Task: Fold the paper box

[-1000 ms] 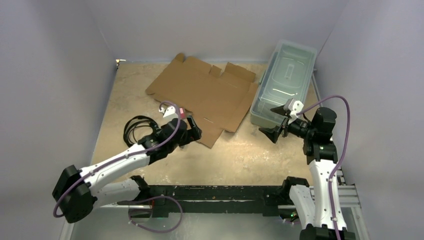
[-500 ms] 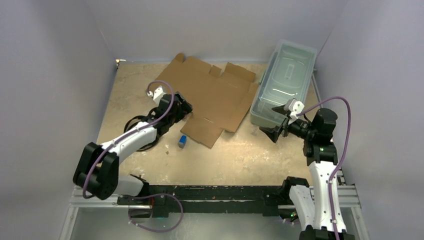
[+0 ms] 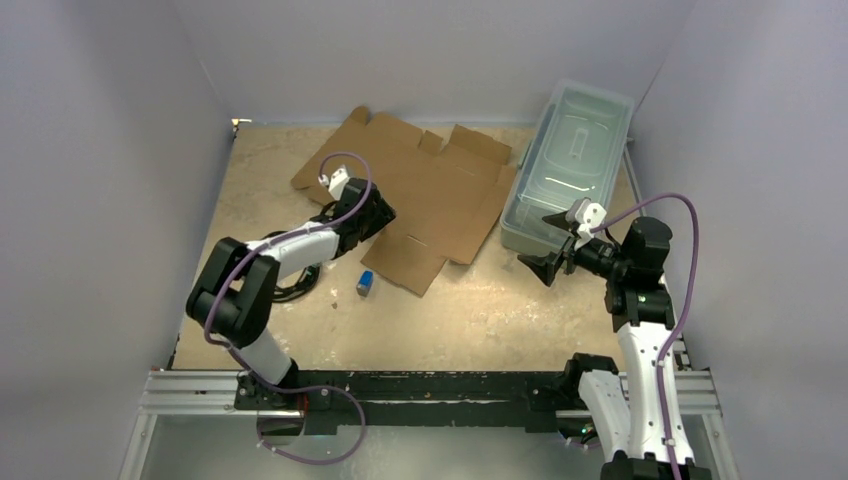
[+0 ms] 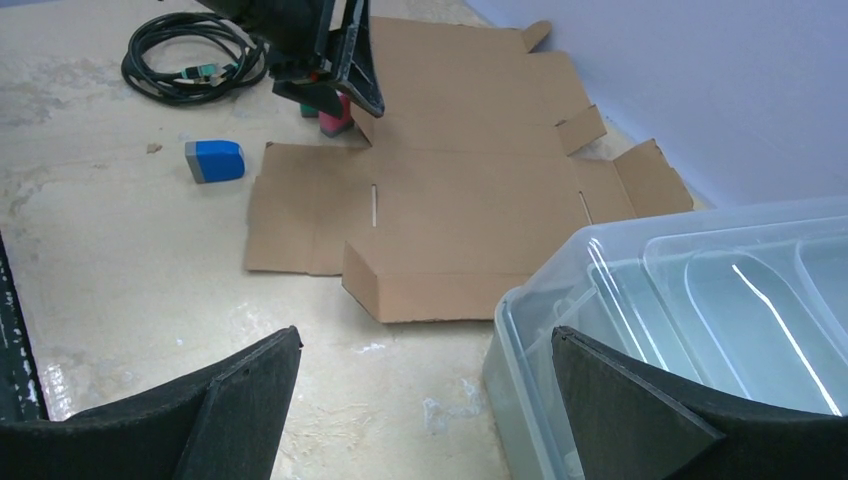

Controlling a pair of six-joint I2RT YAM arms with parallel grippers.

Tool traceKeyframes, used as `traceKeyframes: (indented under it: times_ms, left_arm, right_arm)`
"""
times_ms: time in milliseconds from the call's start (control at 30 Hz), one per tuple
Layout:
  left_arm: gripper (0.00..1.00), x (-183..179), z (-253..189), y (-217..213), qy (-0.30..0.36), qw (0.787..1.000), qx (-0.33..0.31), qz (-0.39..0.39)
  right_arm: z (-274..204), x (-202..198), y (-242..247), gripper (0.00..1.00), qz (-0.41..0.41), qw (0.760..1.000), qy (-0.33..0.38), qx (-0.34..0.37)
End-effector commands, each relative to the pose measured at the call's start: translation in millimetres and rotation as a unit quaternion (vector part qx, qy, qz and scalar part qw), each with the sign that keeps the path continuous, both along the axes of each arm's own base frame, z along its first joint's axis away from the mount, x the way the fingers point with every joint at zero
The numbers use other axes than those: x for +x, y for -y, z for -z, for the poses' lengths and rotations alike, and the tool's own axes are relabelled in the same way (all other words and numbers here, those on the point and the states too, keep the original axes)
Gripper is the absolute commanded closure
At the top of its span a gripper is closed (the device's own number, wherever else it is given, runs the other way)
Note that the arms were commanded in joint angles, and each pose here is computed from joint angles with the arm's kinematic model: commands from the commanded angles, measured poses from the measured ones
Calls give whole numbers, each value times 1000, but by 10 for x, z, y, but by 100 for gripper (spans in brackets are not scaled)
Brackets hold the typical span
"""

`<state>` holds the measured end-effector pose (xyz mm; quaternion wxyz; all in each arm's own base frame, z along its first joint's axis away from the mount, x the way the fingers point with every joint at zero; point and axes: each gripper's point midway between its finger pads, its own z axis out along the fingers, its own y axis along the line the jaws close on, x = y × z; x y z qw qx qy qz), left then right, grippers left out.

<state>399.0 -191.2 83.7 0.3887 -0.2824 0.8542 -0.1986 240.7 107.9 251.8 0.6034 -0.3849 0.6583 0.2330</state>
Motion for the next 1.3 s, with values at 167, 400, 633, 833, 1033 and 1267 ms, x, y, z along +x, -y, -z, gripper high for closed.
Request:
traceKeyframes:
  times_ms: [167,400,633,833,1033,1267]
  left_arm:
    - [52,331,107,-91,6,998,32,-58]
    - [60,332,224,-341,-1,991,92,-96]
    - [75,306,208,-523,-1,987,115,-113]
    - [100,321,24,-652,20,985,124,-115]
    - [100,366,-427,-721,71,982,139,-109]
    - [100,309,-876,-818,108,976,160,-104]
  right_arm:
    - [-40,17,-12,1,-3,1000,22,-7]
    - [-19,24,-16,1,-3,1000,18,-9]
    - [-20,24,-21,1,-3,1000,19,-10]
    - [-19,27,-23,1,-3,1000,19,-11]
    - [-13,23,-25,1,-3,1000,18,-12]
    - [-13,23,-27,1,-3,1000,19,-12]
